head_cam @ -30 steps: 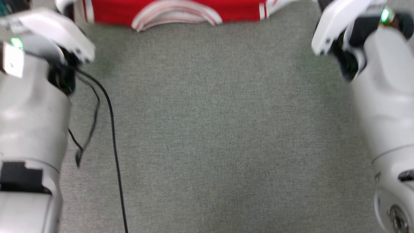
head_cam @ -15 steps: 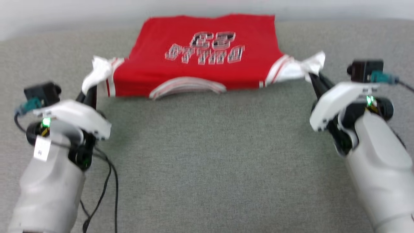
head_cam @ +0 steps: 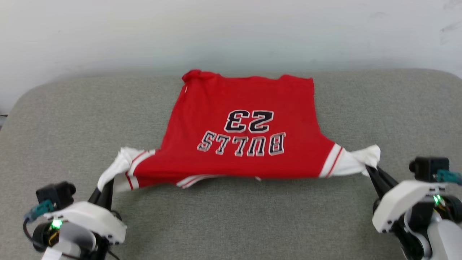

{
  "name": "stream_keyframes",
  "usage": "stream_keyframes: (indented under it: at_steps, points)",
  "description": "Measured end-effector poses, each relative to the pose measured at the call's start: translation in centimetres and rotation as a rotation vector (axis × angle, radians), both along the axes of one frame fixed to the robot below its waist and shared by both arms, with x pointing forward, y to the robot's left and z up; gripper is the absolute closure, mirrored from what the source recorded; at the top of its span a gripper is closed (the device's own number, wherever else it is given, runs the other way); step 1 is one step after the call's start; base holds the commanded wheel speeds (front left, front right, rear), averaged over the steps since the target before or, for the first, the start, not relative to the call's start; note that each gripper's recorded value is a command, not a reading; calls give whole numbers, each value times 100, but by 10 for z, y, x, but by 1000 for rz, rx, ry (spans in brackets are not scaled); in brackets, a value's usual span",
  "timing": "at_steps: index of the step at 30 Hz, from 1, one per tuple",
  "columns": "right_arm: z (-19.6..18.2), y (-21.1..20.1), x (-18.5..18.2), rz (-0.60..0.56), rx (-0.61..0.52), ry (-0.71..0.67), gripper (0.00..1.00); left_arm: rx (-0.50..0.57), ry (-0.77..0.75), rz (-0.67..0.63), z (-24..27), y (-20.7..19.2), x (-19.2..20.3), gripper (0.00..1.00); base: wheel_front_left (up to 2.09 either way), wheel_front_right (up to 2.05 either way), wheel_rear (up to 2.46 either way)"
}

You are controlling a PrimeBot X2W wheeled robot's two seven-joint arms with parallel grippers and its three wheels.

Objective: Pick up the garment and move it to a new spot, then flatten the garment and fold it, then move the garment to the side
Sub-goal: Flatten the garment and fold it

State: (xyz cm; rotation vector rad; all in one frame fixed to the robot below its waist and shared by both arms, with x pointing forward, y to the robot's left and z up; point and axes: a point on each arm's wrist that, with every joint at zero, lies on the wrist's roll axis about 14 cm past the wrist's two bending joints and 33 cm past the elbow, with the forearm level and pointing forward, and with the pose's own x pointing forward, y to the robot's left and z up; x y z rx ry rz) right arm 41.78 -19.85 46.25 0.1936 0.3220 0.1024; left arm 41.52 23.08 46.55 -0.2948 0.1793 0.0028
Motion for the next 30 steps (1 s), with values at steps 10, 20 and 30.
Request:
stream_keyframes:
  at_steps: [10,20,30]
  points:
    - [2,-3,-65,-40,-6,77,100,3,80,24,9,-3,-74,100,0,0,0]
    - [-33,-8,-110,-73,-13,254,100,-22,210,43,-17,-11,-121,100,0,0,0]
    - [-70,6,-98,-63,40,316,0,6,151,23,-32,-23,-115,100,0,0,0]
